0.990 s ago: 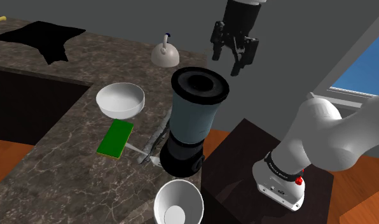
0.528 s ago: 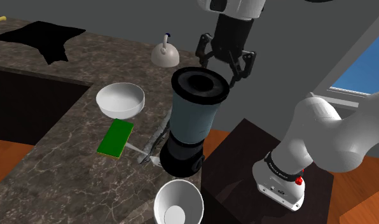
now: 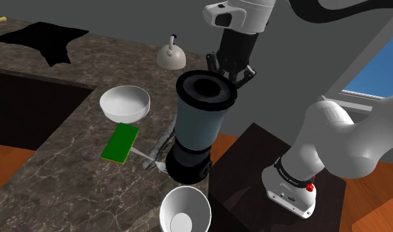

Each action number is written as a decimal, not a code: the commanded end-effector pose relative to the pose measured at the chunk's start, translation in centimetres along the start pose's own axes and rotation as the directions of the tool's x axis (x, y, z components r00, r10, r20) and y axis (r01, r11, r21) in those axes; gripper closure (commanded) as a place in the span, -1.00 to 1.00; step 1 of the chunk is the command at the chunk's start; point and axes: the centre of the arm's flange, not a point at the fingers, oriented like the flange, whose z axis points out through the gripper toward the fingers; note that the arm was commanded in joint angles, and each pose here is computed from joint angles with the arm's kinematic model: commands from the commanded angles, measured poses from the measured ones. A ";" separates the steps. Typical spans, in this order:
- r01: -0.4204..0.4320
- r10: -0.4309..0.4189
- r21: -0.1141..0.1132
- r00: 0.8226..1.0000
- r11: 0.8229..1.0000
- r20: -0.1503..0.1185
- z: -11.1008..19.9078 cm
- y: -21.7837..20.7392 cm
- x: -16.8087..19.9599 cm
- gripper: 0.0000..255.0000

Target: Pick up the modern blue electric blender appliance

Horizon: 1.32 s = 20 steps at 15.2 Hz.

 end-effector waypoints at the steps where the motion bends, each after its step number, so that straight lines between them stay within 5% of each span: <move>1: 0.000 0.000 0.003 1.000 1.000 0.001 0.1 0.0 0.0 1.00; 7: 0.000 0.000 0.003 1.000 1.000 0.000 0.1 0.0 0.0 1.00; 20: 0.000 0.000 0.003 1.000 1.000 0.000 -6.8 0.0 0.2 1.00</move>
